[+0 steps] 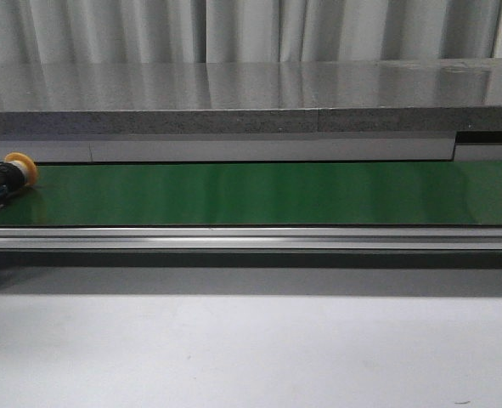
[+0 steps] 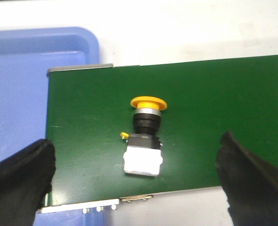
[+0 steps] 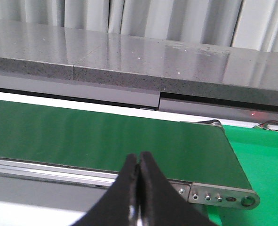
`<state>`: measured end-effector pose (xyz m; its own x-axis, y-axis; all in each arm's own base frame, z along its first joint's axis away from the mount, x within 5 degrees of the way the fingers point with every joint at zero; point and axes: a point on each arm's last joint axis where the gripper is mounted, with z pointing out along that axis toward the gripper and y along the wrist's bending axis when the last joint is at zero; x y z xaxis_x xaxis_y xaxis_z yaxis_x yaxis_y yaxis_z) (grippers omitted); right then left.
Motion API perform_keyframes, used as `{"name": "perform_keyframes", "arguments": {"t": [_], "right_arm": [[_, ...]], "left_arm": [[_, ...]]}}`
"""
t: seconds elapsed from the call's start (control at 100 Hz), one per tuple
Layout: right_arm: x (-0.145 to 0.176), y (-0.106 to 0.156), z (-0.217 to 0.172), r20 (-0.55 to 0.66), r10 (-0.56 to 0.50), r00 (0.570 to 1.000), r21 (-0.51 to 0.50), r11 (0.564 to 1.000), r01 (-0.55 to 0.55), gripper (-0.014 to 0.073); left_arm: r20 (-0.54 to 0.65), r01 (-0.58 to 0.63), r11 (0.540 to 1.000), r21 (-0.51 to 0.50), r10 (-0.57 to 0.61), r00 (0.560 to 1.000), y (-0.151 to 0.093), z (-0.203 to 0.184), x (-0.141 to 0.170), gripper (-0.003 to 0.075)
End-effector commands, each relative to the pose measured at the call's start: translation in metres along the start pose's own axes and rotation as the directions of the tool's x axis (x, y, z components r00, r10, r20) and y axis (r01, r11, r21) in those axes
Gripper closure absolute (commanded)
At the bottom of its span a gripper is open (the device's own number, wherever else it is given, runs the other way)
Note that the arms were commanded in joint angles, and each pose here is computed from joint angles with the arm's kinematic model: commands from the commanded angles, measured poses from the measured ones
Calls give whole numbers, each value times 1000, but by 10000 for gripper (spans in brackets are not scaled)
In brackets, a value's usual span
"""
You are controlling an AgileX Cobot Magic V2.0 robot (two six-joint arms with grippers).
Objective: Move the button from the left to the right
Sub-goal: 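Lift the button and place it on the conveyor belt with the left gripper, then open the left gripper and raise it away from the button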
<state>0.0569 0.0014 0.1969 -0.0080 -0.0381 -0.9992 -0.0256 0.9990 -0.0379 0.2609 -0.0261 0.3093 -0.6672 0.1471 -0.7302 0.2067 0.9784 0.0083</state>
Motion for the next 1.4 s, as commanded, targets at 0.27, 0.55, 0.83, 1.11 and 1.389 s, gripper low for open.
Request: {"name": "perform_keyframes", "arguments": {"t": [0.27,0.55,0.83,1.11,1.389], "right_arm": [[-8,-1,-2,97,-15,995,10,1000,14,663],[-8,-1,-2,97,-15,995,10,1000,14,663],[-8,-1,-2,97,-15,995,10,1000,14,663],[-8,-1,-2,97,-15,995,10,1000,14,663],[-8,-1,-2,97,-15,995,10,1000,14,663]], "left_arm": [[464,18,999,-51,7,886,-16,-92,62,67],[618,22,998,-66,24,786,-23,-123,122,67],[705,49,993,-106,41,708,-20,-111,146,67],[726,59,991,-117,44,687,-19,-107,149,68],[726,59,991,-117,44,687,-19,-107,149,297]]}}
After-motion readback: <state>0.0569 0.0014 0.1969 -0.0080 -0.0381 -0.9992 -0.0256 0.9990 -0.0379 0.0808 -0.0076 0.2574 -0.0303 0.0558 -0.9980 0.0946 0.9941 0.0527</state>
